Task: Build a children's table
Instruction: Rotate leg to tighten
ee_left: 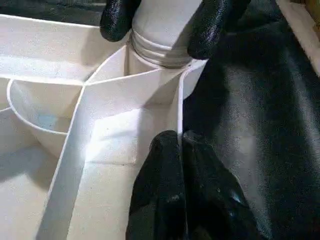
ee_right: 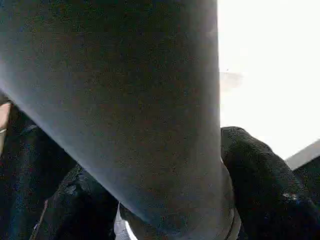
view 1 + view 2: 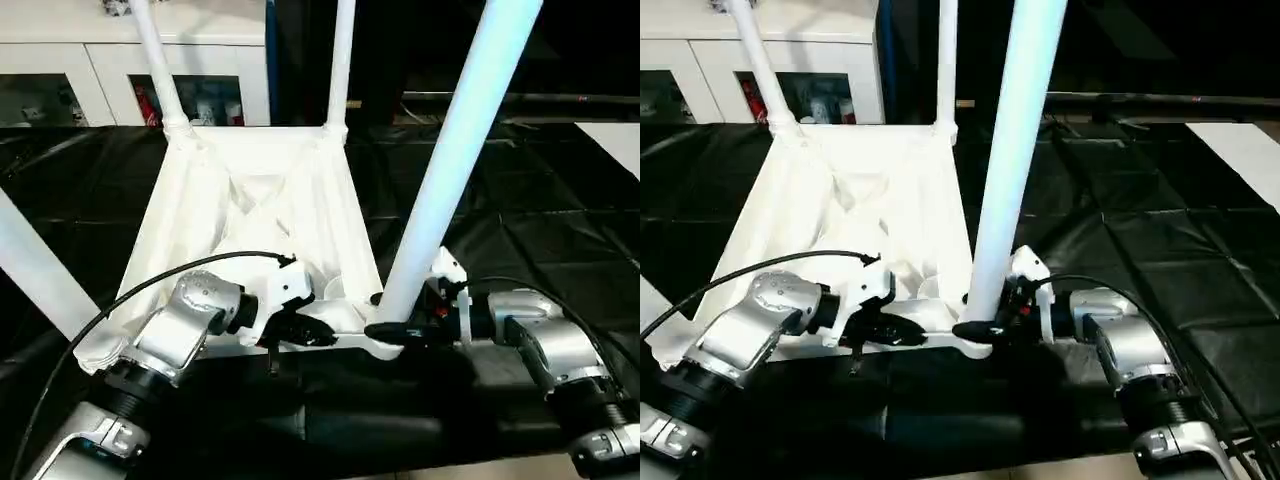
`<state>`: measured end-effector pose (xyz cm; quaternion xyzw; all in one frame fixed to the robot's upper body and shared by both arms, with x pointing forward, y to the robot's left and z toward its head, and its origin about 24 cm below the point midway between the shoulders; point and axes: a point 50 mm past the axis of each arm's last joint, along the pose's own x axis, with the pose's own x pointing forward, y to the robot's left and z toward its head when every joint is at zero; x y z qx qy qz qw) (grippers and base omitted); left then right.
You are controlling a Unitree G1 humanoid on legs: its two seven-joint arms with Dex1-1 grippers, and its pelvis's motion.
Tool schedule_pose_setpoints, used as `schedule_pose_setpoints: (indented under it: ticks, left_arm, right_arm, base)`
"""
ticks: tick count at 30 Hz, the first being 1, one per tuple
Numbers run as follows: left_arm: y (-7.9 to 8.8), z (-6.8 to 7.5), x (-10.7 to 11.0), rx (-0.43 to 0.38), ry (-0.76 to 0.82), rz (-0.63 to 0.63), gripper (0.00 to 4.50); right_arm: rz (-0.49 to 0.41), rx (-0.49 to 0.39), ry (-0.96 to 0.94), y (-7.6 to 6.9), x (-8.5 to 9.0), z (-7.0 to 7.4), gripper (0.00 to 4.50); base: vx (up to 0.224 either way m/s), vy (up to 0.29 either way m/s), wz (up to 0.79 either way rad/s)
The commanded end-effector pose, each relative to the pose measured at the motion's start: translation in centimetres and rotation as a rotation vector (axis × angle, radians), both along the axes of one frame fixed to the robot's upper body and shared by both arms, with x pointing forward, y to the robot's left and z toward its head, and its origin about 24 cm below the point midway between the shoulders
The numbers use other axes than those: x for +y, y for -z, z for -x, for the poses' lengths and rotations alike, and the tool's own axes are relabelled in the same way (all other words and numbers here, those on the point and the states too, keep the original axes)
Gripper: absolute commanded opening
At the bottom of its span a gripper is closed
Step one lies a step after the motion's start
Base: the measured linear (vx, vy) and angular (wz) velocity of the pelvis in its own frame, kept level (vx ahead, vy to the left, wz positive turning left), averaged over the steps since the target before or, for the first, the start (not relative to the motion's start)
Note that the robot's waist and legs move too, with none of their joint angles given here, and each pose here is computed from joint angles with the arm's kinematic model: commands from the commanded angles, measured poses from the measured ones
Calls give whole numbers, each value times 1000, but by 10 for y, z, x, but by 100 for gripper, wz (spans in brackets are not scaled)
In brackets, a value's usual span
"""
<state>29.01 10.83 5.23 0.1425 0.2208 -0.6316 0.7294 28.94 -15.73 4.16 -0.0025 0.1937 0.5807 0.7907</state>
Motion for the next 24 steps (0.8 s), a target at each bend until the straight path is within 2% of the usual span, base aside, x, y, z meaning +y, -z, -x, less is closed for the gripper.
schedule_pose_setpoints:
  ticks: [1, 6, 8, 9, 12, 15, 17, 18, 21, 23, 24]
  left_arm:
    - [0, -12, -9, -54, -123, -5, 0]
    - [-1, -25, -26, -94, -292, 17, 0]
    - [-1, -27, -30, -97, -317, 22, 0]
    - [-1, -28, -41, -104, -363, 40, 0]
    - [-2, -28, -58, -111, -405, 69, 0]
    - [-1, -23, -68, -108, -375, 79, 0]
    - [-1, -22, -70, -107, -362, 80, 0]
    - [-2, -21, -70, -106, -347, 81, 0]
    - [-2, -19, -66, -105, -314, 75, 0]
    - [-1, -18, -58, -102, -283, 68, 0]
    - [-1, -17, -54, -97, -268, 61, 0]
  right_arm:
    - [-6, -5, 94, 13, 18, -3, 264]
    - [17, -36, 401, 26, 30, -19, 256]
    - [11, -34, 444, 27, 32, -21, 256]
    - [-4, -29, 516, 29, 43, -23, 255]
    - [-5, -10, 599, 33, 59, -25, 254]
    - [-22, -32, 551, 31, 75, -23, 254]
    - [-28, -46, 533, 30, 77, -23, 254]
    - [-55, -40, 531, 28, 77, -24, 310]
    - [-110, -28, 497, 21, 74, -26, 330]
    - [-98, -53, 391, 16, 68, -22, 362]
    - [-91, -63, 341, 14, 65, -20, 362]
  base:
    - [0, 0, 0]
    - [-34, 5, -4]
    - [0, 0, 0]
    - [0, 0, 0]
    - [0, 0, 0]
    - [0, 0, 0]
    - [0, 0, 0]
    - [0, 0, 0]
    - [0, 0, 0]
    - [0, 0, 0]
    - [0, 0, 0]
